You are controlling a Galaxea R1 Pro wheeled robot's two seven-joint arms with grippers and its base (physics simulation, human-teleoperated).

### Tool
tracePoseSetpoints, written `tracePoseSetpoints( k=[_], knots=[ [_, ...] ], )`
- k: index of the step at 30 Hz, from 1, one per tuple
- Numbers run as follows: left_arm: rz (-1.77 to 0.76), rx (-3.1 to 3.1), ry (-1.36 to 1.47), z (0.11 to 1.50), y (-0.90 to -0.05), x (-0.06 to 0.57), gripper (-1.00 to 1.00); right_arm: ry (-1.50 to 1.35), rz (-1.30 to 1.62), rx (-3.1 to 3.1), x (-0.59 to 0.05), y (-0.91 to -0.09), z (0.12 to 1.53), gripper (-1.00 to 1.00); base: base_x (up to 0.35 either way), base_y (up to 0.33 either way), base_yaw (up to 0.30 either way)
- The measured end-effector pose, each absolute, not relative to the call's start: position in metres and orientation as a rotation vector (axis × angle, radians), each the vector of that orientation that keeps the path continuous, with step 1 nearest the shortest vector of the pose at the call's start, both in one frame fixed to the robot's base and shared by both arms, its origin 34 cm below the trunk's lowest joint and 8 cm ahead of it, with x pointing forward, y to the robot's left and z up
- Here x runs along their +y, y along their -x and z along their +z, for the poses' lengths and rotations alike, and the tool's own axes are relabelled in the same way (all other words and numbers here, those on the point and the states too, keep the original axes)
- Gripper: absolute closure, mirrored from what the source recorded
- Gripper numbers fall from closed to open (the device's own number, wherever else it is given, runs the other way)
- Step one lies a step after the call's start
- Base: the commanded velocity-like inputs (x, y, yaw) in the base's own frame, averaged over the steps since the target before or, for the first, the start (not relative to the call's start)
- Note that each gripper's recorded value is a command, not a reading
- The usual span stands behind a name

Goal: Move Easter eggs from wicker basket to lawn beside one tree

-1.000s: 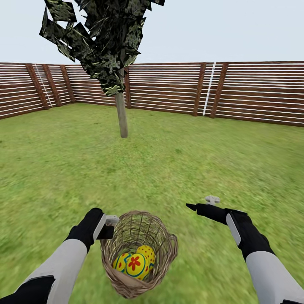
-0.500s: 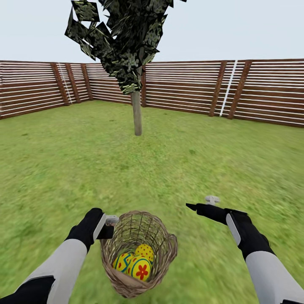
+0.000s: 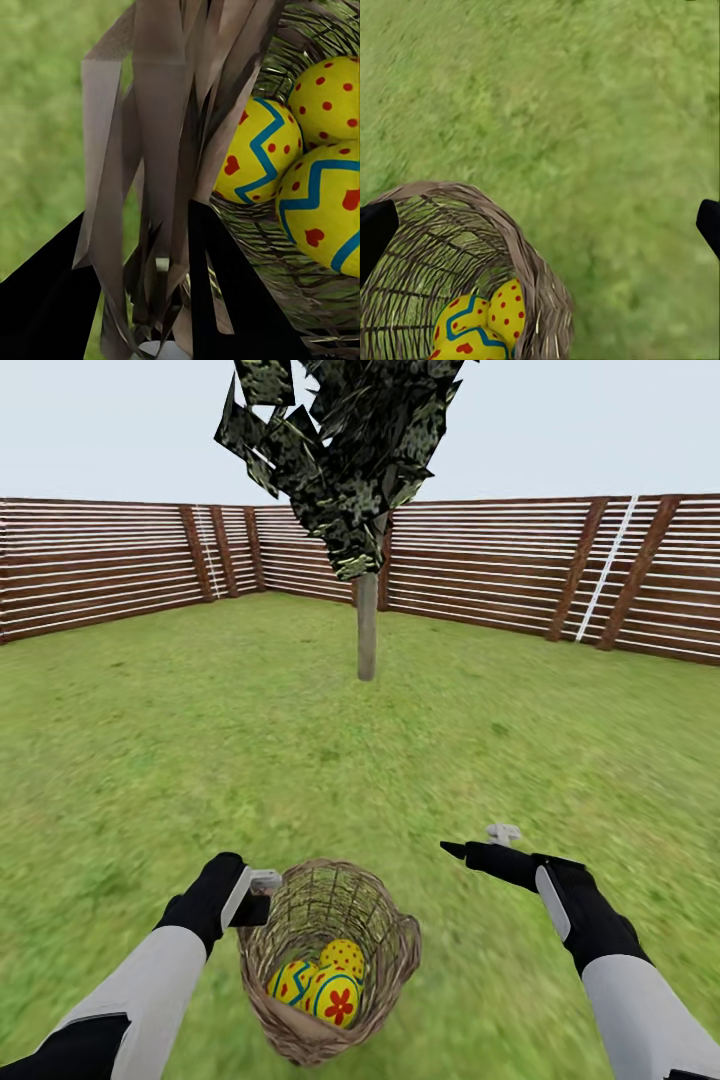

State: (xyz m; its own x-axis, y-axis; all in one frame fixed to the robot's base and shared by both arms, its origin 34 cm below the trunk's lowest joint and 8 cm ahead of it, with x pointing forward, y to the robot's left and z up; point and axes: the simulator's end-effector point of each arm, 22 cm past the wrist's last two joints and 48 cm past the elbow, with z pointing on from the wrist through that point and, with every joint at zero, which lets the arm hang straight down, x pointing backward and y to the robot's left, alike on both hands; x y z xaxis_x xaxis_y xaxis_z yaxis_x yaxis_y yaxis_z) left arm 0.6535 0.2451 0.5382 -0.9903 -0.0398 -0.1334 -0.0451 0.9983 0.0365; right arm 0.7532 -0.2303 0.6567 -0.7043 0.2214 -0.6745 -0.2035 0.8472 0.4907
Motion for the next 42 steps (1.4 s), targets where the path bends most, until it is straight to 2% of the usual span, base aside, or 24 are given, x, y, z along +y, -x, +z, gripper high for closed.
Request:
tracePoseSetpoints(
  k=[11,31,42],
  knots=[
    [0.04,3.009,0.075,0.537,-0.653,0.242,1.0,-0.013,0.704,2.248,-0.23,-0.753,0.654,-1.0,0.302,0.0,0.144],
    [0.064,3.008,0.066,0.537,-0.654,0.246,1.0,-0.01,0.693,2.253,-0.231,-0.753,0.653,-1.0,0.004,0.0,0.289],
    [0.064,3.009,0.068,0.537,-0.654,0.247,1.0,-0.114,0.422,2.334,-0.257,-0.759,0.627,-1.0,0.0,0.0,0.293]
  ],
)
